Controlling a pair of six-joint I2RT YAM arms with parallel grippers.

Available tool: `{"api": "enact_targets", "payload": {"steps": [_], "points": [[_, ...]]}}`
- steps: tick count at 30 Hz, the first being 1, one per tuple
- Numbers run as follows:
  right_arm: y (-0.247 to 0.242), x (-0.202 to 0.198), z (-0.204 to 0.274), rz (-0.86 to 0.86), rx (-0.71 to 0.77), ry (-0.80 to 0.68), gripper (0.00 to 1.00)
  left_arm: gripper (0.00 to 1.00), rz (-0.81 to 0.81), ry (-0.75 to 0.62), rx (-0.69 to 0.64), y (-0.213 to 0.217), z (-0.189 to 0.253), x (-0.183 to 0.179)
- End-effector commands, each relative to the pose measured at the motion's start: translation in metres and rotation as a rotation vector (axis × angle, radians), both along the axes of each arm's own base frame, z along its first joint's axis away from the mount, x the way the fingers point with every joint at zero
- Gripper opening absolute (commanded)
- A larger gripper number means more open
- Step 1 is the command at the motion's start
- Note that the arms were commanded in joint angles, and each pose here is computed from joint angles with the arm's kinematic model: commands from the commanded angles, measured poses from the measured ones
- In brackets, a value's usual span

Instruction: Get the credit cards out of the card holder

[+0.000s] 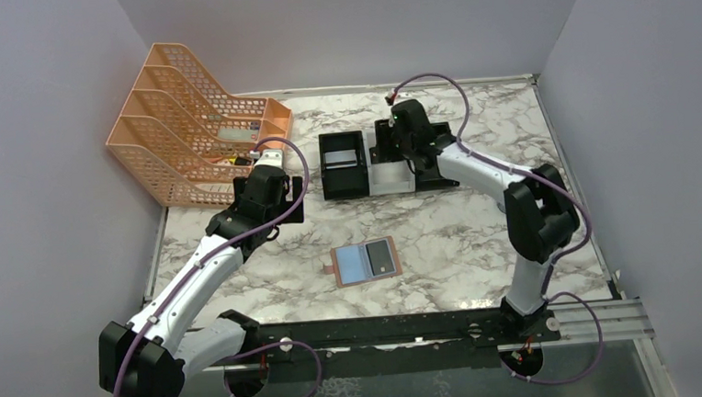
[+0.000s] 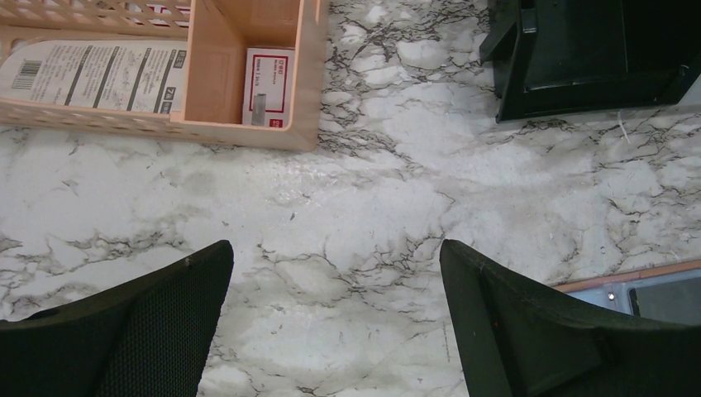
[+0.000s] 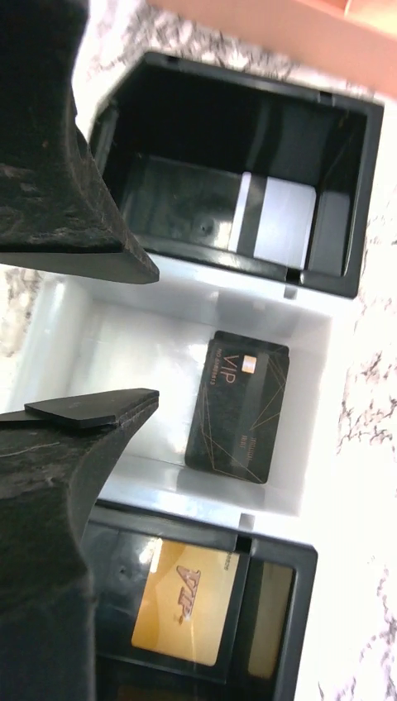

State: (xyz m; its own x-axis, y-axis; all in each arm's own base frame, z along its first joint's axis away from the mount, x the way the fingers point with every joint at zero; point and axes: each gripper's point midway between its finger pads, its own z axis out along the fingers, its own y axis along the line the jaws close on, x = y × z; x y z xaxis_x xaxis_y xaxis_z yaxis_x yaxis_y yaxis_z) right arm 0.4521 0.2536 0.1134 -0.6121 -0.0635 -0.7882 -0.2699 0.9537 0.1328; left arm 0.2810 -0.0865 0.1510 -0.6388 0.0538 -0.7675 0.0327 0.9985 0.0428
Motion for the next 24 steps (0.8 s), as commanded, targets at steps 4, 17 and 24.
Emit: {"api": "enact_targets", "payload": {"steps": [4, 17, 24], "points": [[-0.013, -0.038, 0.056, 0.018, 0.145, -0.141, 0.53, 0.99, -0.07, -0.034, -0.089, -0.017, 0.011, 0.0], [-0.01, -0.181, 0.021, 0.208, 0.481, 0.137, 0.95, 0.99, -0.346, 0.084, -0.631, -0.123, 0.011, -0.02], [0.0, -0.225, 0.017, 0.39, 0.584, 0.165, 0.97, 0.99, -0.359, 0.213, -0.843, -0.15, -0.009, -0.039]]}}
